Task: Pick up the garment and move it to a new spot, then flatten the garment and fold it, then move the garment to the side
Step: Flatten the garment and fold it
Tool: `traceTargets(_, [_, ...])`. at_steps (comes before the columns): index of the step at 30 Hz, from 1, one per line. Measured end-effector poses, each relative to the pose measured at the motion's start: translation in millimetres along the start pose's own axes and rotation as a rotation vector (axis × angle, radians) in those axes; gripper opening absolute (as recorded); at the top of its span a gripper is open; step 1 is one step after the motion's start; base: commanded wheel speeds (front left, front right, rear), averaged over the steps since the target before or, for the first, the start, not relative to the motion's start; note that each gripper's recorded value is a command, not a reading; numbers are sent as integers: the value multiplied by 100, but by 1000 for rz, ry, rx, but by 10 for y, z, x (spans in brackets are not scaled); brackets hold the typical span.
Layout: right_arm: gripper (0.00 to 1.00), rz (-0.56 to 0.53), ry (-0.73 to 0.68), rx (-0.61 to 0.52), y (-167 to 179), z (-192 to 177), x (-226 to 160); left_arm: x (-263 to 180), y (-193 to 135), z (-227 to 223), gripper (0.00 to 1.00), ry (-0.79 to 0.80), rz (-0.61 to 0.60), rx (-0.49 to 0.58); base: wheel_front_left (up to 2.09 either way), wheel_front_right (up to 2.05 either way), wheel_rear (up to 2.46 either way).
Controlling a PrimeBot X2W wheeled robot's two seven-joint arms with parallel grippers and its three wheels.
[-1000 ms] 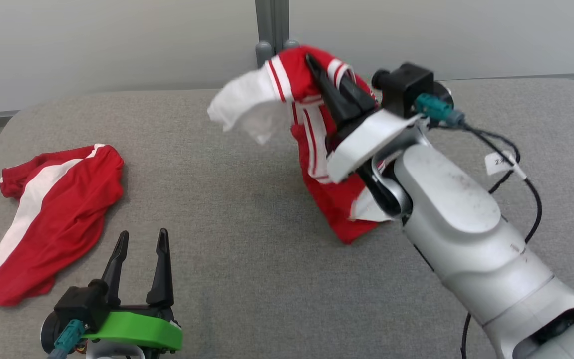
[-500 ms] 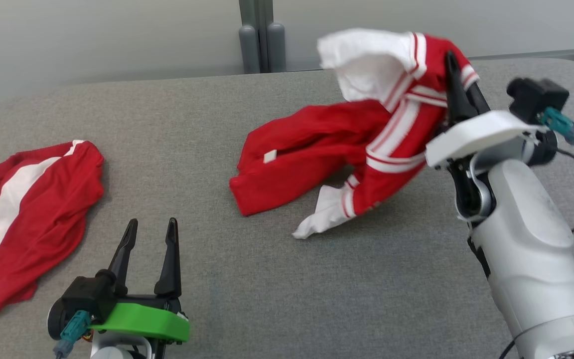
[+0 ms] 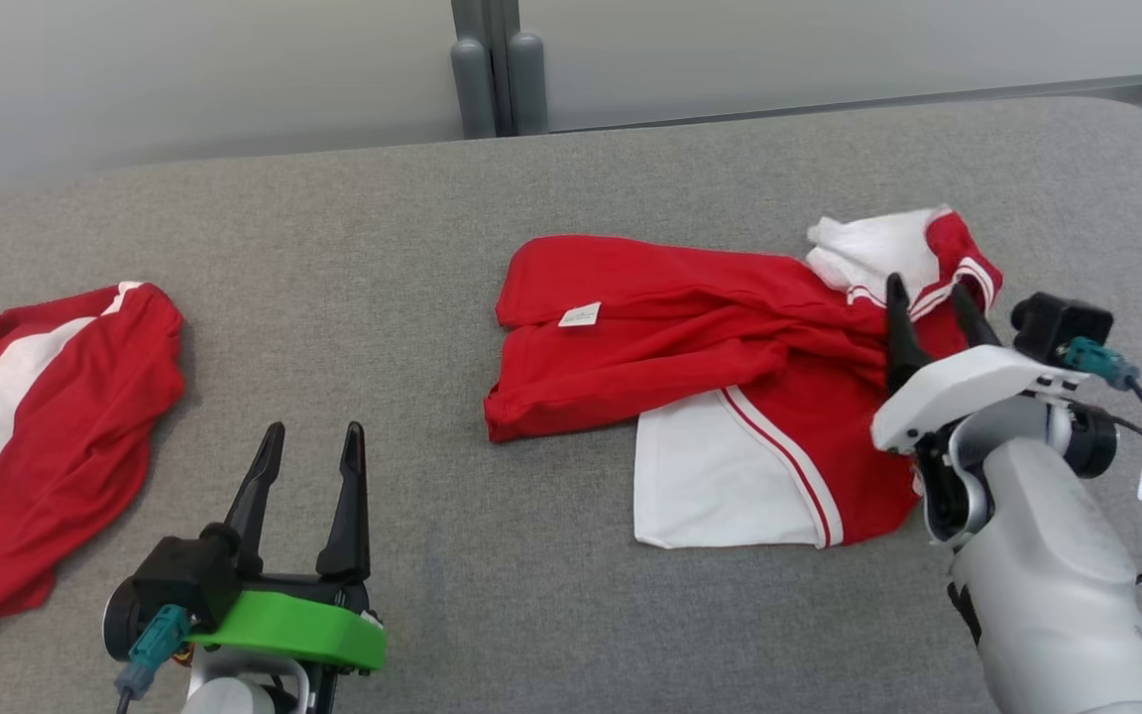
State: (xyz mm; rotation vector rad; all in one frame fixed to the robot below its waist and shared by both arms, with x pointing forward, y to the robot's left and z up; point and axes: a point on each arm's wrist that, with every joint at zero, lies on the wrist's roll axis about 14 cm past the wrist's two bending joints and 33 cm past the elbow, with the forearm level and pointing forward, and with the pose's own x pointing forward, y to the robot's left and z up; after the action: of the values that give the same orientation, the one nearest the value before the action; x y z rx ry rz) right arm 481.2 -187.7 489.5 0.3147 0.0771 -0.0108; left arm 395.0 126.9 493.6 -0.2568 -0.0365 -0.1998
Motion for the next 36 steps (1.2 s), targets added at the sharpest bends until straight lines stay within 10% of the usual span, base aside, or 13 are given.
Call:
traceTargets(7, [100,103,146,-54,252,-377,-315,-37,14,50,100,-13,7,0,0,0,0])
traceTargets(22, [100,-30,420,-172,-262,-911,-779,-31,34,13,100,-3,13,-3,0,0,0])
traceTargets(23, [82,-32,443,-180,-270,-952,-780,-31,35,7,100,-2,13,-3,0,0,0])
traceTargets(24, [19,-33,457,-190,-278,-971,-774,-31,35,3,100,0,14,-3,0,0,0])
traceTargets(25, [0,-34,461,-200,-282,-976,-760,-33,35,-2,100,1,13,-3,0,0,0])
traceTargets(36, [0,-181,142,-320,-660,78,-376,-53,53,16,100,-2,16,1,0,0,0])
